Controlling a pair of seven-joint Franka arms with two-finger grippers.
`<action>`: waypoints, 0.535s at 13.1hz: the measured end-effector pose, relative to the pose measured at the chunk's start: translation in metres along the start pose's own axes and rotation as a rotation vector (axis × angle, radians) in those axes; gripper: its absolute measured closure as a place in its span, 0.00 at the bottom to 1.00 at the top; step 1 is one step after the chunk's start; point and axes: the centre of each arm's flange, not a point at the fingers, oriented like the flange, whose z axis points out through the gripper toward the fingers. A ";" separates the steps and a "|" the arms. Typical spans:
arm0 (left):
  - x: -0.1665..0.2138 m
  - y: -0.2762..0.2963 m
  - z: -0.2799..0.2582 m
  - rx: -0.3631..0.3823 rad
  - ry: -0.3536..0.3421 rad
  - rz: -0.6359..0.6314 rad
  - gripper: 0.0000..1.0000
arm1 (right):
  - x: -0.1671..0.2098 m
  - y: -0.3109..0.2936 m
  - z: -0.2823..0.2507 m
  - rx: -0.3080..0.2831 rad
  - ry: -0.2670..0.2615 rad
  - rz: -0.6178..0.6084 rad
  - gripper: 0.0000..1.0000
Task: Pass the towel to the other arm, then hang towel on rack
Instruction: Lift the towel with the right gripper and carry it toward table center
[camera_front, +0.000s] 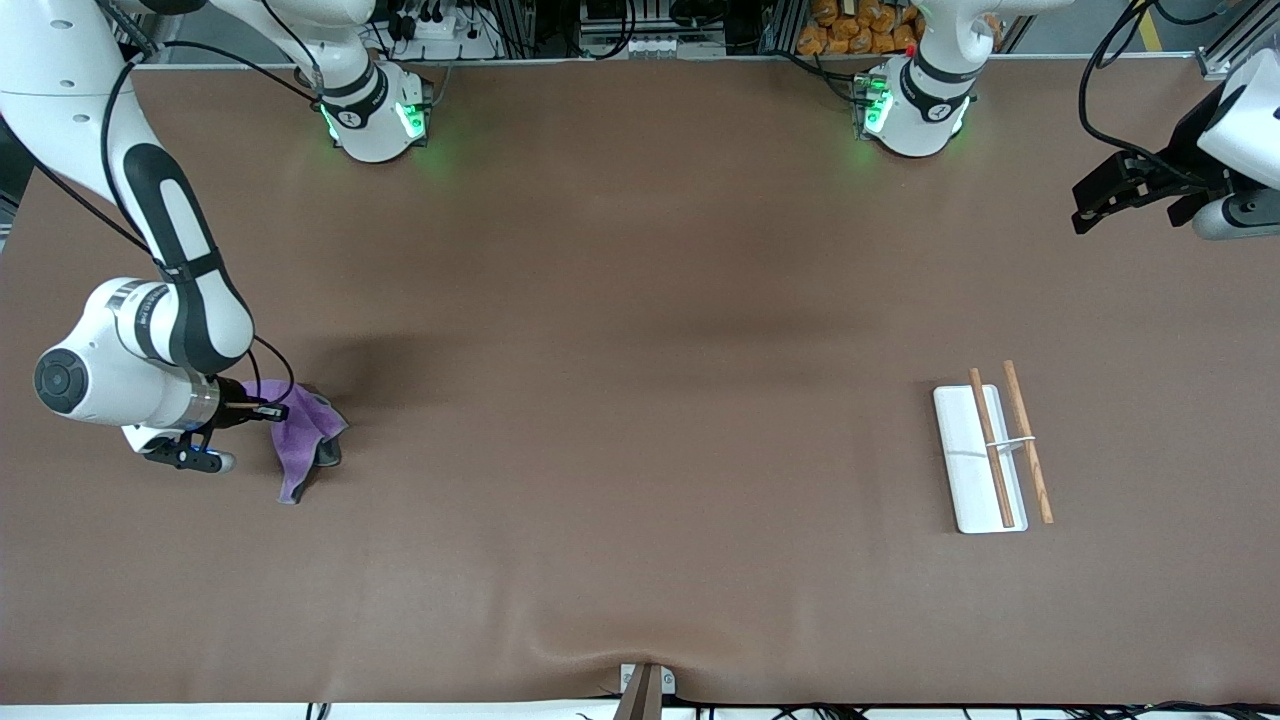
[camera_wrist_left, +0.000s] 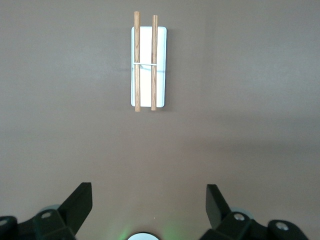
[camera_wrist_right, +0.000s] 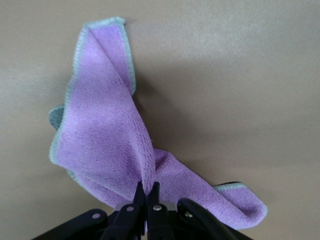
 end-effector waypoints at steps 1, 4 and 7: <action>0.000 0.000 0.000 0.000 0.000 0.000 0.00 | 0.001 -0.005 -0.009 0.003 -0.001 -0.015 0.97; 0.000 -0.001 0.000 0.000 0.001 -0.002 0.00 | 0.000 -0.032 -0.062 0.014 -0.019 -0.070 0.97; 0.000 -0.002 -0.001 -0.001 0.001 -0.003 0.00 | -0.004 -0.077 -0.137 0.022 -0.026 -0.153 0.97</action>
